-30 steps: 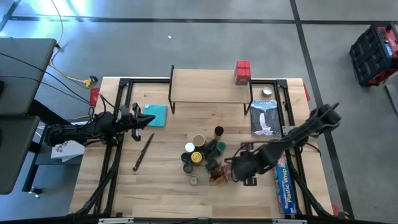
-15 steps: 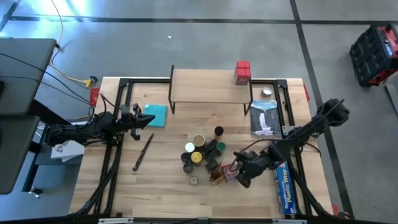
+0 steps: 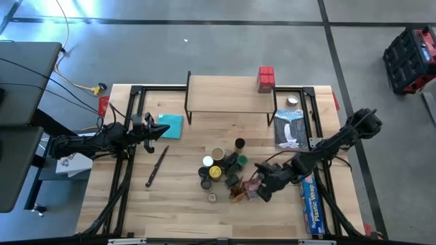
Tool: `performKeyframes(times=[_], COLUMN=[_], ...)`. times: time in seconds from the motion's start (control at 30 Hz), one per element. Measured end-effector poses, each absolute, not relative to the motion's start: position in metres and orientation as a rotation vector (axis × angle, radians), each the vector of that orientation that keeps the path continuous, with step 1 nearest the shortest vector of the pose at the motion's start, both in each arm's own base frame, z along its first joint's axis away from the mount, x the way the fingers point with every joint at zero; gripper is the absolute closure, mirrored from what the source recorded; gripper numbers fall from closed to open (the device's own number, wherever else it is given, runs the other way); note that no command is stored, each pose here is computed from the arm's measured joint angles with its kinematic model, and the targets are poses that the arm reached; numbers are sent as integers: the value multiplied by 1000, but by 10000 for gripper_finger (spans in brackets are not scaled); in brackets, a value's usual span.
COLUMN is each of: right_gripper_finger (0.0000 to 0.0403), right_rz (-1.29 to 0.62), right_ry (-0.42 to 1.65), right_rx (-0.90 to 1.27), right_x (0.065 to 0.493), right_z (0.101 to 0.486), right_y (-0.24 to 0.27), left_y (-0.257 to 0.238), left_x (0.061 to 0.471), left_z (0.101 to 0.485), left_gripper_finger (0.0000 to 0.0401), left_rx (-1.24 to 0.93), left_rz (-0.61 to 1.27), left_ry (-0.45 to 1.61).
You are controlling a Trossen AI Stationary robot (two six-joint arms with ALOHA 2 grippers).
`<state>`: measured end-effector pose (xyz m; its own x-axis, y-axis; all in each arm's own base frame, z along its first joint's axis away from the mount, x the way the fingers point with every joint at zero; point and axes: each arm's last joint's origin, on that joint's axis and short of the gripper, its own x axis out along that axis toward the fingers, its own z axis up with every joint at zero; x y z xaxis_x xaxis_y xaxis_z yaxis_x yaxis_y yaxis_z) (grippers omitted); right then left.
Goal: Shelf spices
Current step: Put the red seasoning can on the shelf
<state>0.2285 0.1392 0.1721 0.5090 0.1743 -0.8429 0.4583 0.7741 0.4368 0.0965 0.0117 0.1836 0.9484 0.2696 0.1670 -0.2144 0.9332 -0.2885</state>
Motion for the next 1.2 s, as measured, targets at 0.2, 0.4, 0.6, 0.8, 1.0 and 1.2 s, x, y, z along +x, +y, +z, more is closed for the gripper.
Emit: performKeyframes(times=[0.2,0.4,0.6,0.8,1.0,1.2], right_gripper_finger=[135,135,135,135,135,135], right_rz=[-44,65,10,-76,-124,-139], right_ry=[942,1001,1109,1188,1240,1237], right_rx=[341,251,256,227,274,332], right_x=[232,247,253,242,228,218], right_z=[200,190,168,170,176,176], right_y=[166,181,181,172,172,186], left_y=[8,5,1,-4,-10,-34], left_x=[97,106,125,151,179,211], left_z=[197,211,224,242,263,283], left_gripper_finger=[401,401,401,401,401,401], left_rx=[-236,-197,-185,-144,-130,-26], left_rz=[258,281,266,251,189,79], left_ry=[-207,-143,-67,20,61,103])
